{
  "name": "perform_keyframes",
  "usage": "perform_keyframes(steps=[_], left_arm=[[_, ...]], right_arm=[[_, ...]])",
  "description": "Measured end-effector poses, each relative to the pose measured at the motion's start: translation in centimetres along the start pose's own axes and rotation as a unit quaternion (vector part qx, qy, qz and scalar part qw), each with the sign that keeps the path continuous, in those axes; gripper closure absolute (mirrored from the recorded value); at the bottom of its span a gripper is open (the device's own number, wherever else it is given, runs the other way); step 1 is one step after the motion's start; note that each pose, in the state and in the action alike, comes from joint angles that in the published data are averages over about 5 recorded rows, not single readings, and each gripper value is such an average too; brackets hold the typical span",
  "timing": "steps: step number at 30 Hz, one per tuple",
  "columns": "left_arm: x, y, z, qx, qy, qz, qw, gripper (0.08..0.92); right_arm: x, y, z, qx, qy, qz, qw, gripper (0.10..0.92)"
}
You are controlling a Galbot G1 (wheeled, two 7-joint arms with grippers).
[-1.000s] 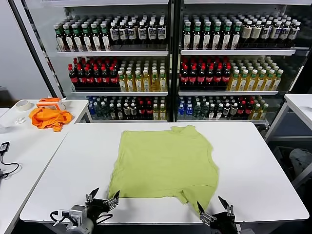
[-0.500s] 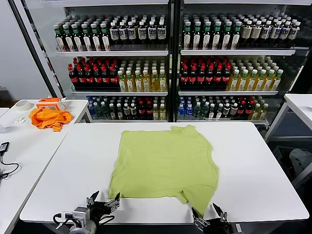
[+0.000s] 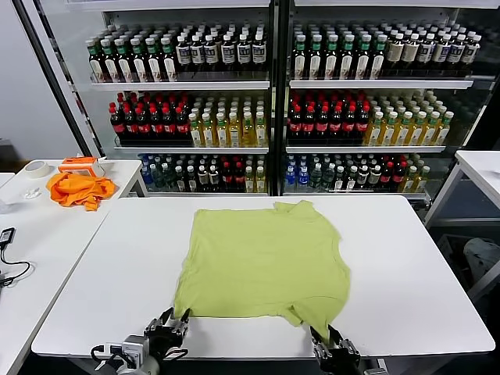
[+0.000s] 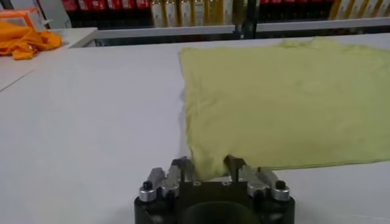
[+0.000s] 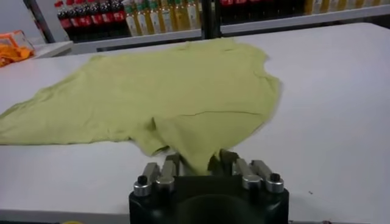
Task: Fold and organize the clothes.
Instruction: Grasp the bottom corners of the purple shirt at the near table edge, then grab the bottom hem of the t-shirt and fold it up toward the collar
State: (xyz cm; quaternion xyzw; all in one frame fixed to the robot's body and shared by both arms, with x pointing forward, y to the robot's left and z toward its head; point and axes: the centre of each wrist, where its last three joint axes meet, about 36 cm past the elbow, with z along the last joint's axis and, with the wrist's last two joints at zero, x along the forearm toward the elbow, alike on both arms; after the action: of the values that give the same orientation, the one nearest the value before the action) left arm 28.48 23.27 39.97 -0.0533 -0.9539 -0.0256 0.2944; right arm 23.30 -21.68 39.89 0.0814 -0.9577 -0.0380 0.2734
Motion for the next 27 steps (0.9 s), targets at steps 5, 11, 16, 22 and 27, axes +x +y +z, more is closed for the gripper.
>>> perform_keyframes(steps=[5,11,16,22,27], left_arm=[[-0.2,-0.1,0.1,-0.003,0.0,0.001,1.0,0.822],[-0.2,-0.1,0.3,-0.008,0.0,0.003,1.0,0.919],[0.3,0.1,0.4,-0.013,0.0,0.011,1.0,0.919],[1.5,0.6,0.1,-0.02,-0.005,0.016,1.0,0.919],[3.5,0.9,0.0,-0.032,-0.01,0.019,0.999,0.919]], right_arm=[[0.0,-0.1,-0.1,0.002,-0.001,0.0,1.0,0.896],[0.3,-0.4,-0.4,0.006,-0.01,-0.004,1.0,0.917],[1.2,-0.9,-1.0,0.011,-0.02,-0.011,1.0,0.917],[3.4,-1.9,-2.0,0.027,-0.025,-0.014,0.999,0.917],[5.4,-2.2,-2.3,0.037,-0.022,-0.014,0.999,0.917]])
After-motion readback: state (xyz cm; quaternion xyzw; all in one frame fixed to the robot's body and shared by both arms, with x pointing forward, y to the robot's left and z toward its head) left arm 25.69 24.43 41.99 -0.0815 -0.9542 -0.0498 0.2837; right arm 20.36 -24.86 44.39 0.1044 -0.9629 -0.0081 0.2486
